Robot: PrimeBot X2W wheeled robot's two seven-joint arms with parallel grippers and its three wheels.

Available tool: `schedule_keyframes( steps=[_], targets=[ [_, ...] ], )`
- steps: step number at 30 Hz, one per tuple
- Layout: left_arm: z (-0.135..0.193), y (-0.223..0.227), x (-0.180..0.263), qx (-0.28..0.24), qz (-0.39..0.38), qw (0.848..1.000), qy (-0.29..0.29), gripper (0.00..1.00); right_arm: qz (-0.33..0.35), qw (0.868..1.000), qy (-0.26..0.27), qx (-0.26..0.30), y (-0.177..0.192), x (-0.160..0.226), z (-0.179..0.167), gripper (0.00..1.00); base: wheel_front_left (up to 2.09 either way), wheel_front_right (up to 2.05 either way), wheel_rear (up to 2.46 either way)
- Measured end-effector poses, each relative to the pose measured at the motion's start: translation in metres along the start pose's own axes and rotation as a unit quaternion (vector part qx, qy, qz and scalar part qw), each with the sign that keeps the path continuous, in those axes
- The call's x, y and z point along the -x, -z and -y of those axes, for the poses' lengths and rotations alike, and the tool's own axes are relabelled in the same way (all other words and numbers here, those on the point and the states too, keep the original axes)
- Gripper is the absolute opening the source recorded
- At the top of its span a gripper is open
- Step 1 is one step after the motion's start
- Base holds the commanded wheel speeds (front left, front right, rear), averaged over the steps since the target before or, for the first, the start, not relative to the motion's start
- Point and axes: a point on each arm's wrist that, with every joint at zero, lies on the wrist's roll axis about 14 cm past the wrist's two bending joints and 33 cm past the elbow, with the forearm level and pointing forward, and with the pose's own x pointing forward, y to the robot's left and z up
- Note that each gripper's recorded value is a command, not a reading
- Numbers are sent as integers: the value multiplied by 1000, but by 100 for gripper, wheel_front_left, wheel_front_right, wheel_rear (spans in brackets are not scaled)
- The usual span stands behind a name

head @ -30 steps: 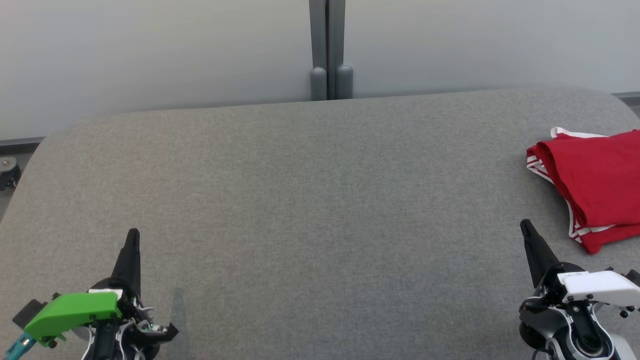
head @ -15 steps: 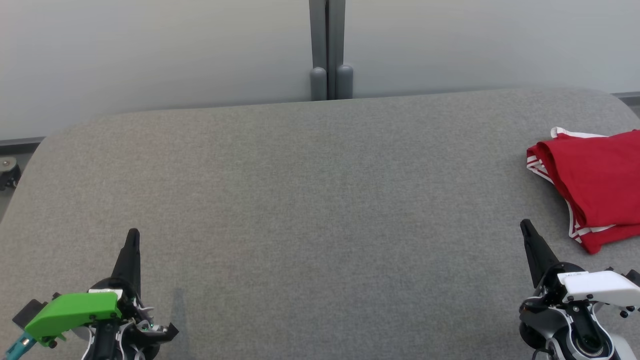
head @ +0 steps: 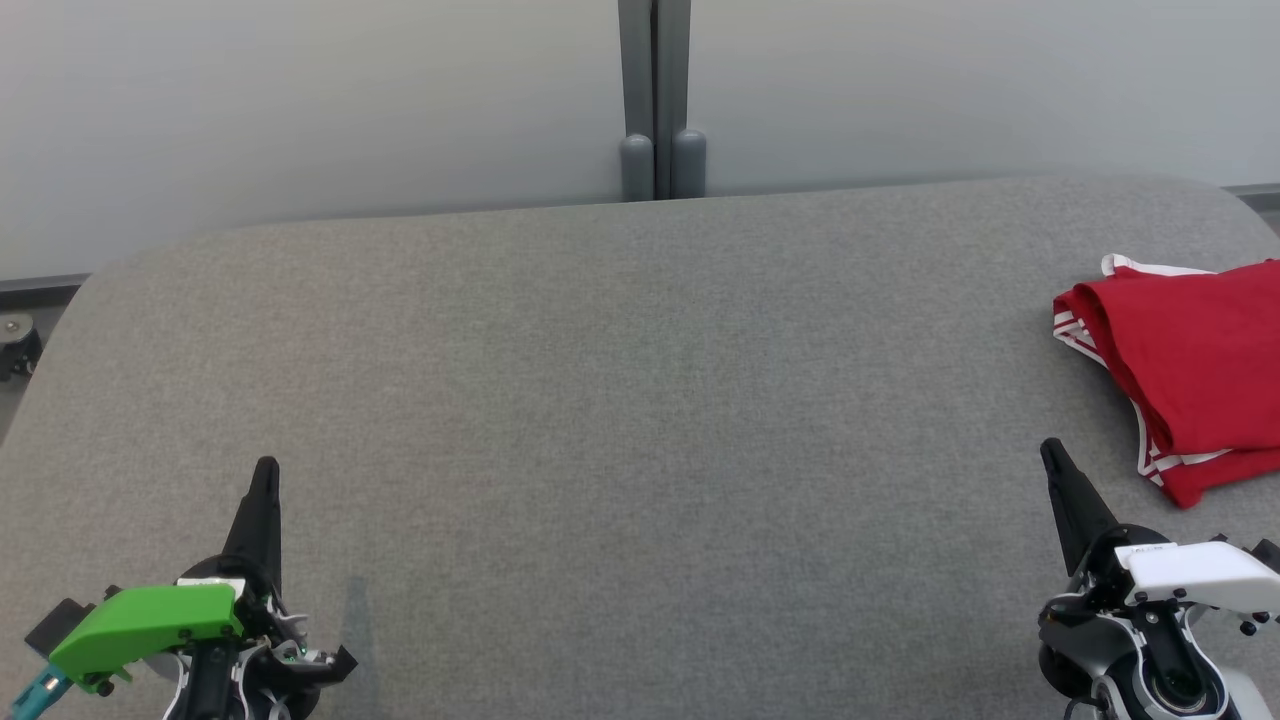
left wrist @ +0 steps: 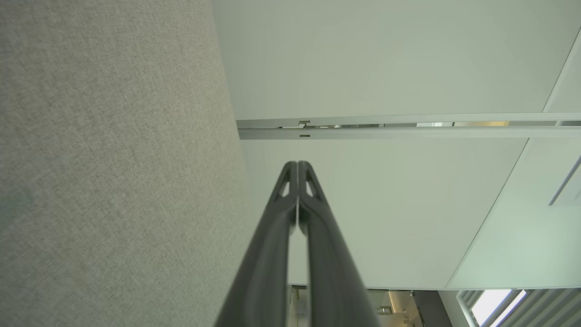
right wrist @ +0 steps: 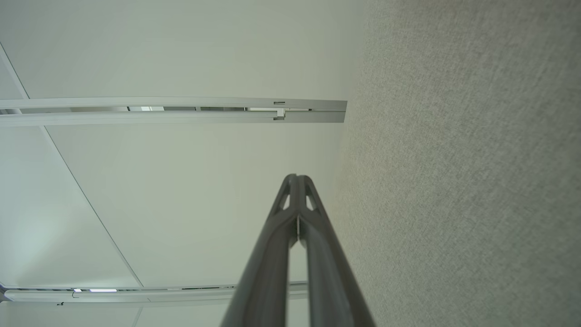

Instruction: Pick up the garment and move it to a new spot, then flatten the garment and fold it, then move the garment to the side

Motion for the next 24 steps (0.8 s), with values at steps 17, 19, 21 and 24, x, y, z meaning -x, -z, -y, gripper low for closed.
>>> schedule_keyframes(
  steps=[17,19,21,24],
  targets=[
    [0,0,0,0,0,1000,0,0,0,1000,0,0,0,0,0,0,0,0,0],
    [0,0,0,0,0,1000,0,0,0,1000,0,0,0,0,0,0,0,0,0],
    [0,0,0,0,0,1000,0,0,0,1000,0,0,0,0,0,0,0,0,0],
    [0,0,0,0,0,1000,0,0,0,1000,0,0,0,0,0,0,0,0,0]
  ],
)
